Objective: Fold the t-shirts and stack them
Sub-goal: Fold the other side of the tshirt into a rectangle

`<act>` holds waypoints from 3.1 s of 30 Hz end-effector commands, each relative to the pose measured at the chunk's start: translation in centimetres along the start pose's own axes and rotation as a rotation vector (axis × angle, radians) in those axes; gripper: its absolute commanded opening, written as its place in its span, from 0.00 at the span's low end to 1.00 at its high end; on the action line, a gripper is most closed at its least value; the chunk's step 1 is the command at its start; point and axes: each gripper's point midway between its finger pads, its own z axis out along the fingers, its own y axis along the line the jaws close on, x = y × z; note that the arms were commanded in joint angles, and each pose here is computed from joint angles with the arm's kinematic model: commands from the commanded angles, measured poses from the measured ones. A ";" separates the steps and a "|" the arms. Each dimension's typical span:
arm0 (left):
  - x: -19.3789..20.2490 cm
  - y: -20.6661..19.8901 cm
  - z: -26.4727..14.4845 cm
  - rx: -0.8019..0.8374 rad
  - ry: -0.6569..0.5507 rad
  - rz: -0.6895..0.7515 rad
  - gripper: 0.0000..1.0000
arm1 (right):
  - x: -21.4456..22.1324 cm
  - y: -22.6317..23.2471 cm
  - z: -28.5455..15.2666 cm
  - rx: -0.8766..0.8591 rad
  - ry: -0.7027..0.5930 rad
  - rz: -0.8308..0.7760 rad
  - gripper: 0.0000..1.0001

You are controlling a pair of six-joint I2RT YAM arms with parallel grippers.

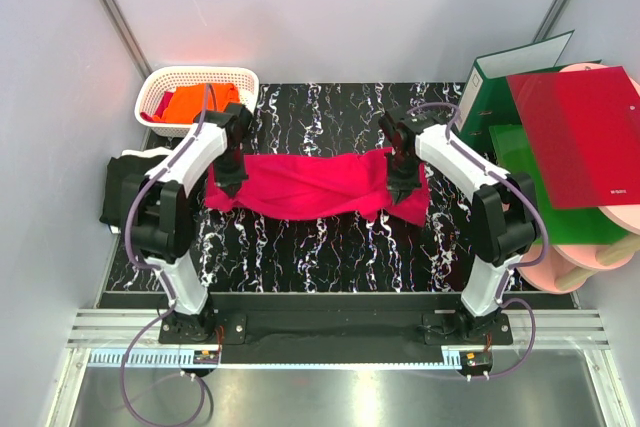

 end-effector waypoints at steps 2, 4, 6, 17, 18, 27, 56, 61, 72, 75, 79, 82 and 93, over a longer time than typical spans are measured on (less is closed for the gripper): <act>-2.0 -1.0 1.1 -0.011 0.022 0.002 0.00 | -4.8 -1.2 -1.6 0.081 -0.186 0.004 0.00; -2.1 -1.3 2.2 -0.019 0.044 0.008 0.00 | -6.0 -1.3 -0.6 0.108 -0.213 0.017 0.00; -2.4 -1.6 2.6 -0.021 0.047 0.008 0.00 | -7.3 -1.8 0.8 0.172 -0.220 0.027 0.05; -1.6 -1.1 3.3 -0.040 0.064 0.024 0.00 | -6.5 -0.9 -4.5 0.036 -0.325 -0.006 1.00; -1.5 -1.1 3.4 -0.041 0.067 0.026 0.00 | -5.9 -0.7 -4.6 0.015 -0.317 -0.014 0.99; -1.3 -1.2 4.2 -0.046 0.085 0.039 0.00 | 0.0 -3.5 0.1 0.111 -0.108 0.062 0.92; -0.4 -0.9 5.1 -0.048 0.107 0.089 0.00 | -0.4 -3.0 1.1 -0.096 -0.188 0.164 0.87; -0.3 -0.9 5.2 -0.049 0.108 0.082 0.00 | -3.5 -1.0 -0.7 -0.002 -0.285 0.034 0.85; 0.3 -0.6 5.7 -0.064 0.124 0.087 0.00 | -3.8 4.4 1.2 0.140 -0.285 -0.251 0.84; 0.4 -0.6 5.9 -0.065 0.132 0.088 0.00 | -3.4 5.5 1.3 0.133 -0.274 -0.283 0.83; 0.3 -0.8 6.1 -0.064 0.138 0.087 0.00 | -2.7 6.0 2.1 0.150 -0.252 -0.316 0.83; 0.3 -0.8 6.1 -0.063 0.136 0.089 0.00 | -2.2 5.9 3.2 0.188 -0.235 -0.339 0.83; 0.6 -0.2 6.0 -0.079 0.138 0.099 0.00 | -2.6 6.3 5.3 0.286 -0.221 -0.375 0.13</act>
